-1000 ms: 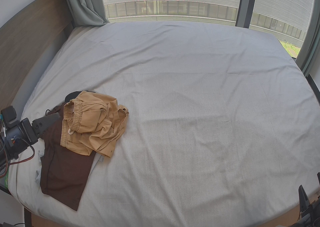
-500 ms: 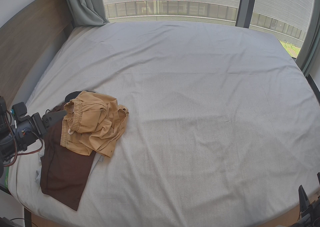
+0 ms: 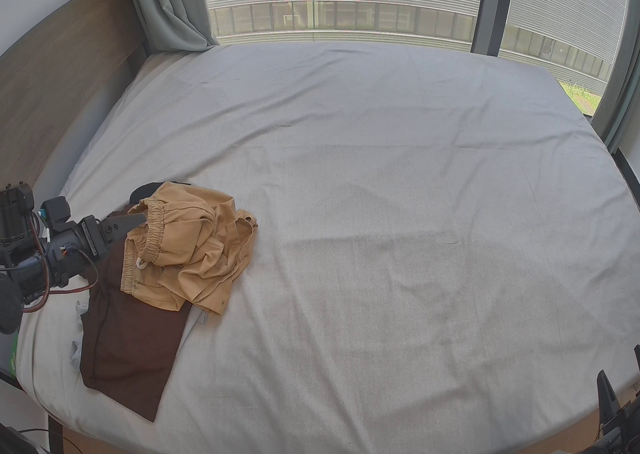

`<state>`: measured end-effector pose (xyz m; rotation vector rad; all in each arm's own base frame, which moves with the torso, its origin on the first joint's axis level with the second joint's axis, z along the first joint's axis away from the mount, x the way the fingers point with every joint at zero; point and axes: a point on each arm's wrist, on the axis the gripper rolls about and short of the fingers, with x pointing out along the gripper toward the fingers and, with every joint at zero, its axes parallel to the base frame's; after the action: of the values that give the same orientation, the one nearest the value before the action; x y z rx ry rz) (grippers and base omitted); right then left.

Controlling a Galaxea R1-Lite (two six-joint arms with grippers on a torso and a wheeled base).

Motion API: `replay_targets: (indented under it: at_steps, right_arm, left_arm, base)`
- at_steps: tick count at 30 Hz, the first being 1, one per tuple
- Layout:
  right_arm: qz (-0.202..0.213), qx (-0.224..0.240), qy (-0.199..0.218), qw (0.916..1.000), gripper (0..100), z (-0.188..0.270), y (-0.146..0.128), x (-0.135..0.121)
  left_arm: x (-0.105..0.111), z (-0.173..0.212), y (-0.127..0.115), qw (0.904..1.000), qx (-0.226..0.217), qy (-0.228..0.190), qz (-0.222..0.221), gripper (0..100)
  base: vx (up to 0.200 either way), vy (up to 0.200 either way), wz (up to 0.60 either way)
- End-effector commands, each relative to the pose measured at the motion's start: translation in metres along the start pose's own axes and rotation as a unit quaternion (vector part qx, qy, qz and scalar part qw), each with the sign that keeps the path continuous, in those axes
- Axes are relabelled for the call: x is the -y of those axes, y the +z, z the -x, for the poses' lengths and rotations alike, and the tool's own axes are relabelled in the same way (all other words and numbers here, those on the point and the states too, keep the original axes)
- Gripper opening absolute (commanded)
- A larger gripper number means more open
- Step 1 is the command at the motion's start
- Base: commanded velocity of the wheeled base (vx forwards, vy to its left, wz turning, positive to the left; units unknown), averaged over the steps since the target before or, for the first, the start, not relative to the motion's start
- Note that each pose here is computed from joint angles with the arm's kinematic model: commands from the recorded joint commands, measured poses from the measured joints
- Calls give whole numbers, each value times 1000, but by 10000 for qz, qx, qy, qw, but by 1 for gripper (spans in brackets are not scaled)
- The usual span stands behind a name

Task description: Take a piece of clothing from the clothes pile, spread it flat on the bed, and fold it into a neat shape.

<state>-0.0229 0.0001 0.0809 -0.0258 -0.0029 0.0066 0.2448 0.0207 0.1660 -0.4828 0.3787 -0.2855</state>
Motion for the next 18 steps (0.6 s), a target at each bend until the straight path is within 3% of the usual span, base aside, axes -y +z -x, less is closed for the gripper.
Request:
replay_targets:
  at_steps: [1, 18]
  right_arm:
    - [2, 2, 5, 10000, 100, 0, -5, 0]
    - [2, 1, -2, 10000, 100, 0, -5, 0]
  left_arm:
    - [-8, -13, 0, 9999, -95, 43, 50, 100]
    - [-22, -59, 16, 9999, -119, 7, 35, 100]
  base:
    - [0, 0, 0]
    - [0, 0, 0]
